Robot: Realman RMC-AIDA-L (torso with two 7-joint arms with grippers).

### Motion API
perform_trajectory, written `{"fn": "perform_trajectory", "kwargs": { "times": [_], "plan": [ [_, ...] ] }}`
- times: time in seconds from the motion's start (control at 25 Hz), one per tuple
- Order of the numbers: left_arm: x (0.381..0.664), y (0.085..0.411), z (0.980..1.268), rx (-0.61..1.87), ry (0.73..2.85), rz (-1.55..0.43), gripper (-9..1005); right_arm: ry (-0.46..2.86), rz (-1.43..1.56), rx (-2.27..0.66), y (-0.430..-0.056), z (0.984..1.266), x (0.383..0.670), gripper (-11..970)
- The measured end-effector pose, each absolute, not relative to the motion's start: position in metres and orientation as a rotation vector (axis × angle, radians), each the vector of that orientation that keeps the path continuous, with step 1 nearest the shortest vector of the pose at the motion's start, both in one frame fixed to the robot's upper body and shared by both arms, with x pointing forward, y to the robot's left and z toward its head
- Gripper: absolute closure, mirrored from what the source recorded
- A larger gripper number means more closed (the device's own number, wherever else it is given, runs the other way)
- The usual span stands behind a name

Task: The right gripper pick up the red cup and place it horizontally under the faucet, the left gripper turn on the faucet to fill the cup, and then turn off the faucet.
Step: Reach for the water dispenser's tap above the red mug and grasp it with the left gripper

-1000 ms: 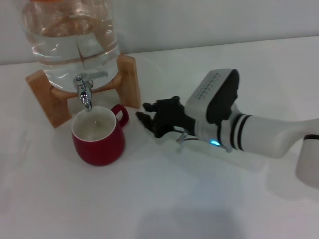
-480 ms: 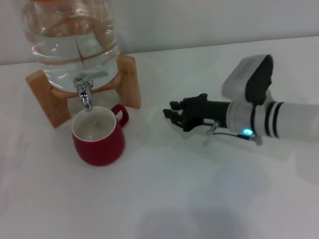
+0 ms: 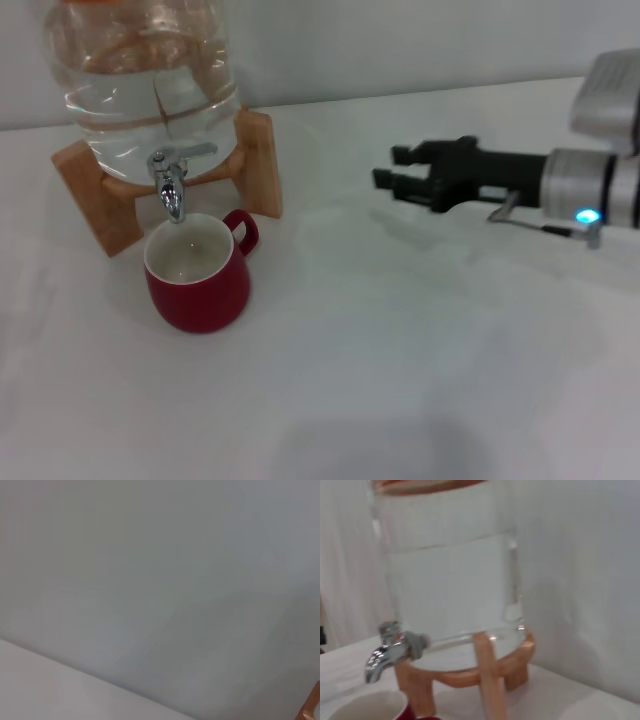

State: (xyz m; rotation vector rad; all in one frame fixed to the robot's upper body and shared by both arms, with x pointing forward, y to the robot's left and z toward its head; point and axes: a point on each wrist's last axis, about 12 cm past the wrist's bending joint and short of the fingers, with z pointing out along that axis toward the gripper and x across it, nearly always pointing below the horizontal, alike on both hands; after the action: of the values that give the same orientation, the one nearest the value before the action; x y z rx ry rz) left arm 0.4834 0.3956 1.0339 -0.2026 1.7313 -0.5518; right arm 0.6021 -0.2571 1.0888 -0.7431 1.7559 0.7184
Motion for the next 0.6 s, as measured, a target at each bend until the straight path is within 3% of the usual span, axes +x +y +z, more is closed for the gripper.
{"fn": "perform_trajectory", "kwargs": {
  "times": [0.24, 0.6],
  "plan": [
    [0.484, 0.395, 1.034, -0.197, 1.737, -0.554, 281, 1.725, 0.706, -0.670, -0.316, 1.111, 0.597, 468],
    [0.480, 0.397, 1.033, -0.202, 1.744, -0.562, 281, 1.792, 0.655, -0.529, -0.389, 1.131, 0.583, 399]
  ]
}}
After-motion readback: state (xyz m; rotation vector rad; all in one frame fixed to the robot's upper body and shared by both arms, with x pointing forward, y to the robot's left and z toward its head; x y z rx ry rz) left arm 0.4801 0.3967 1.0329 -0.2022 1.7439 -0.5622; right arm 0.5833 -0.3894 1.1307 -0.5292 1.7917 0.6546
